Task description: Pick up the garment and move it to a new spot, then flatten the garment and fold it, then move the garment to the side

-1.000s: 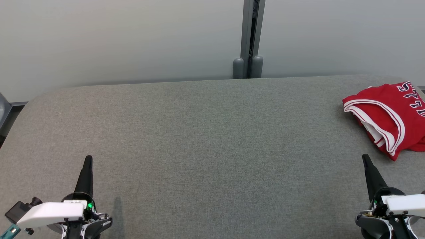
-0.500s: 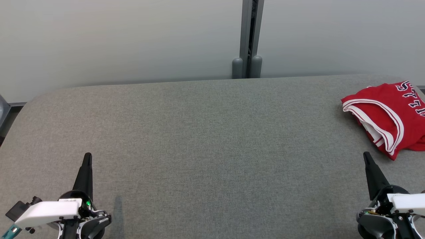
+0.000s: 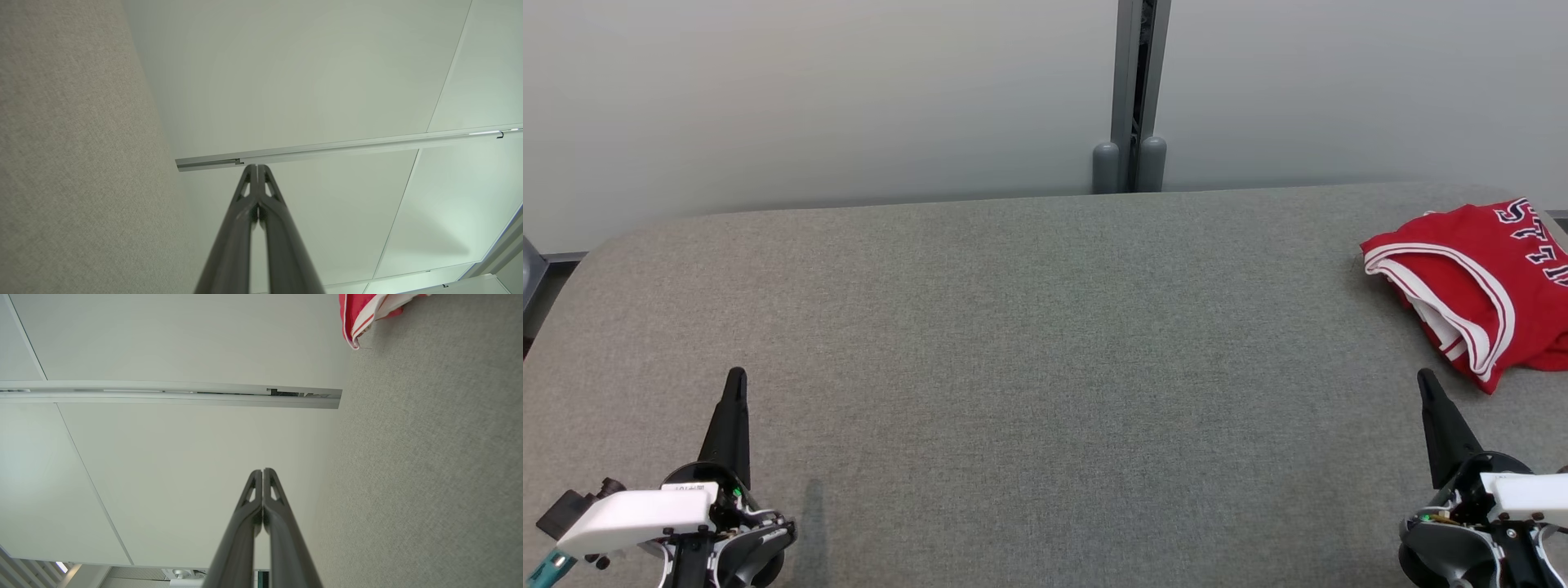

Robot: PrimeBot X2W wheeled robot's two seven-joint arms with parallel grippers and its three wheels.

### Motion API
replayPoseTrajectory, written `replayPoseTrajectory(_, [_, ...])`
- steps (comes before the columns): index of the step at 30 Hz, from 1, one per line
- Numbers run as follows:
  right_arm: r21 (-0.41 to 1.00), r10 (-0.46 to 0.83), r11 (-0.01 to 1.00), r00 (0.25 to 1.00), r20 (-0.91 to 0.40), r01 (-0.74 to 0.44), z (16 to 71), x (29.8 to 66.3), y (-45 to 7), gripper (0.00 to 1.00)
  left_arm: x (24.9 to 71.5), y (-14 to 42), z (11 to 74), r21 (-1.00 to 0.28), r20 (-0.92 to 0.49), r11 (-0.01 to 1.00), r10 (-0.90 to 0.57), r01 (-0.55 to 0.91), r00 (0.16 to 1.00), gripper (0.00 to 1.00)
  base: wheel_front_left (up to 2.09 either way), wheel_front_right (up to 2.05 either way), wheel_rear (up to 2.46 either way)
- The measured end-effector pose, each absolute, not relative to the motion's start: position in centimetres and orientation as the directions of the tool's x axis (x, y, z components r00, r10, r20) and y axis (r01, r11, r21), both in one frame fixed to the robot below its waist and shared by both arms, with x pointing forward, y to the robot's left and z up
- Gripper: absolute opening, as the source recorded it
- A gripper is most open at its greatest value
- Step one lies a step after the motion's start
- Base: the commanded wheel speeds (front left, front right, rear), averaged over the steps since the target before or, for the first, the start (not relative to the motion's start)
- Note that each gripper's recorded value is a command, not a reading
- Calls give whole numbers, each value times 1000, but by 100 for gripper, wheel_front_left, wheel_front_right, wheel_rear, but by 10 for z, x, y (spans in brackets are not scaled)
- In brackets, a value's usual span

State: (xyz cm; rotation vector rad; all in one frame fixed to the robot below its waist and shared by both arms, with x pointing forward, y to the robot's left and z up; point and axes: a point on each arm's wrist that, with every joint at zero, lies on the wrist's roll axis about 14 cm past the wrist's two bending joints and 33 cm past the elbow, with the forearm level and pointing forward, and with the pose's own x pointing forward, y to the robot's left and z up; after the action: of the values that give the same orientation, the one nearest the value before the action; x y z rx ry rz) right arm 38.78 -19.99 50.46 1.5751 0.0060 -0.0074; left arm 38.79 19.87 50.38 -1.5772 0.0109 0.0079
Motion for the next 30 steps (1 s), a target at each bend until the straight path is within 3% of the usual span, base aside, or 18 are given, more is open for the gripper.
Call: replayPoseTrajectory(30, [1000, -1, -5, 1000, -8, 8, 505, 388, -200, 0, 388, 199, 504, -1000, -12, -6, -2, -12, 1000, 0, 0, 0, 0])
